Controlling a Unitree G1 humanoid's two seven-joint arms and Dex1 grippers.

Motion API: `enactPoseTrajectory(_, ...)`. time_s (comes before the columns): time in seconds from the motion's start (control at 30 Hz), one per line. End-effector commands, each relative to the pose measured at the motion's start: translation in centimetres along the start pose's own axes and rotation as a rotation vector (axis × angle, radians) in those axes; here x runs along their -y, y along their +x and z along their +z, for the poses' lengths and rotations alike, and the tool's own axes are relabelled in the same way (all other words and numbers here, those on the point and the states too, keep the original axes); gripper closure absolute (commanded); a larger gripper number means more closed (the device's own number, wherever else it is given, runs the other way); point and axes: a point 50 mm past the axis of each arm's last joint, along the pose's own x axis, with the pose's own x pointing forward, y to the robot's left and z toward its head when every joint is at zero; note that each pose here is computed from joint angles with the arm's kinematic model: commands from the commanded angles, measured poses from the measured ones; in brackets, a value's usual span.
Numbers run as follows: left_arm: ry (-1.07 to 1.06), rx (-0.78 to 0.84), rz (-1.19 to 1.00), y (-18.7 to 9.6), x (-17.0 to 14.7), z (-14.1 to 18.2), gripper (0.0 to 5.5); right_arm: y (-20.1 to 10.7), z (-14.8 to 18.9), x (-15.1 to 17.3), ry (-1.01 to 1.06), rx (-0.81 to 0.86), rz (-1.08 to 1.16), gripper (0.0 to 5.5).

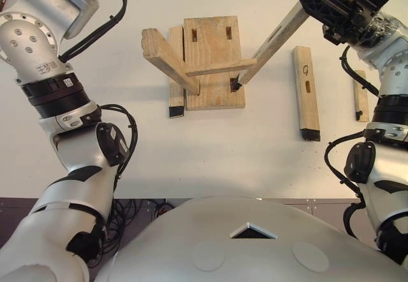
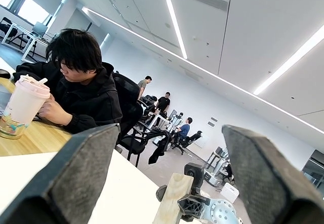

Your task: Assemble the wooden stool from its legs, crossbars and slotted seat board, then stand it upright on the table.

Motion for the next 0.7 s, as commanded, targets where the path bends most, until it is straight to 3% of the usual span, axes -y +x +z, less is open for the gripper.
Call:
enactPoseTrajectory(0.03, -0.005, 0.015, 0.001, -0.2, 0.1, -0.1, 1.77, -0.6, -1.4, 0.4, -0.016, -0.069, -0.041, 3.45)
enactPoseTrajectory(0.7, -0.007, 0.017, 0.065, -0.8, 0.2, -1.4, 1.77, 1.4, -0.1, -2.6, -0.348, -0.435, 0.228, 3.46)
